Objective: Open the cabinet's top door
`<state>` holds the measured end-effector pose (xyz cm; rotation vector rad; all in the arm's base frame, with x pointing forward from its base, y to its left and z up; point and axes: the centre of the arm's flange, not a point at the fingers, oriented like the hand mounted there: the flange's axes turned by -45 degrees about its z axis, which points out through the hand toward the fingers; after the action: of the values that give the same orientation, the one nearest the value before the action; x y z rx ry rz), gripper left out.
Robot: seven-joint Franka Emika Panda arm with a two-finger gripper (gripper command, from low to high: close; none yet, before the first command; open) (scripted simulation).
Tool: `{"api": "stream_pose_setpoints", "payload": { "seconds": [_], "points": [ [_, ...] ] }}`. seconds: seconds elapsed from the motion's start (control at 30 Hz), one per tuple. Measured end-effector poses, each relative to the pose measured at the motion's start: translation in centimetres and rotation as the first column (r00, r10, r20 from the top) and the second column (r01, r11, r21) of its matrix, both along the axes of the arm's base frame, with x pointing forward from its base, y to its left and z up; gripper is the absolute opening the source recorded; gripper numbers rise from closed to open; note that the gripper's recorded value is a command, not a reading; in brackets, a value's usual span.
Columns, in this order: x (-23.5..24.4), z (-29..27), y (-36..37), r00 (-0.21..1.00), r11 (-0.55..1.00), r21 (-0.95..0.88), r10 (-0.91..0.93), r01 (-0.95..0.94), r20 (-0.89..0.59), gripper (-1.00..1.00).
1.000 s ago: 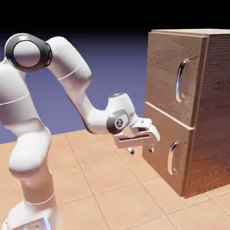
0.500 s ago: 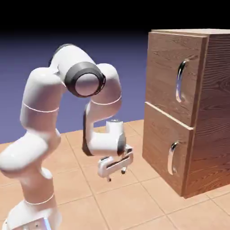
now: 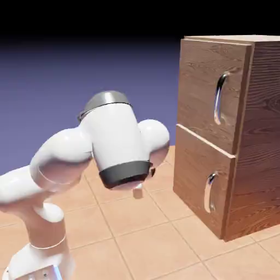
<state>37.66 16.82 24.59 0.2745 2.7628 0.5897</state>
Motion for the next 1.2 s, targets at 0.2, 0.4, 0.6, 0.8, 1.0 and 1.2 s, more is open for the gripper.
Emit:
{"api": "stream_pose_setpoints", "payload": {
  "seconds": [0.2,0.4,0.6,0.8,1.0,1.2],
  "points": [
    [3.2,8.6,-3.4,0.909,0.994,-0.016,0.105,-0.108,0.403,0.0],
    [5.0,18.4,-11.2,0.647,0.99,-0.141,0.111,-0.006,0.754,0.0],
    [3.0,28.1,-22.3,0.323,0.917,-0.246,0.14,0.315,0.936,0.0],
    [8.0,28.1,-22.1,0.323,0.917,-0.246,0.14,0.315,0.936,-1.0],
    [3.8,28.1,-20.0,0.339,0.863,-0.246,0.093,0.442,0.936,-1.0],
    [-0.3,28.1,-17.0,0.349,0.784,-0.246,0.04,0.57,0.936,-1.0]
  ]
}}
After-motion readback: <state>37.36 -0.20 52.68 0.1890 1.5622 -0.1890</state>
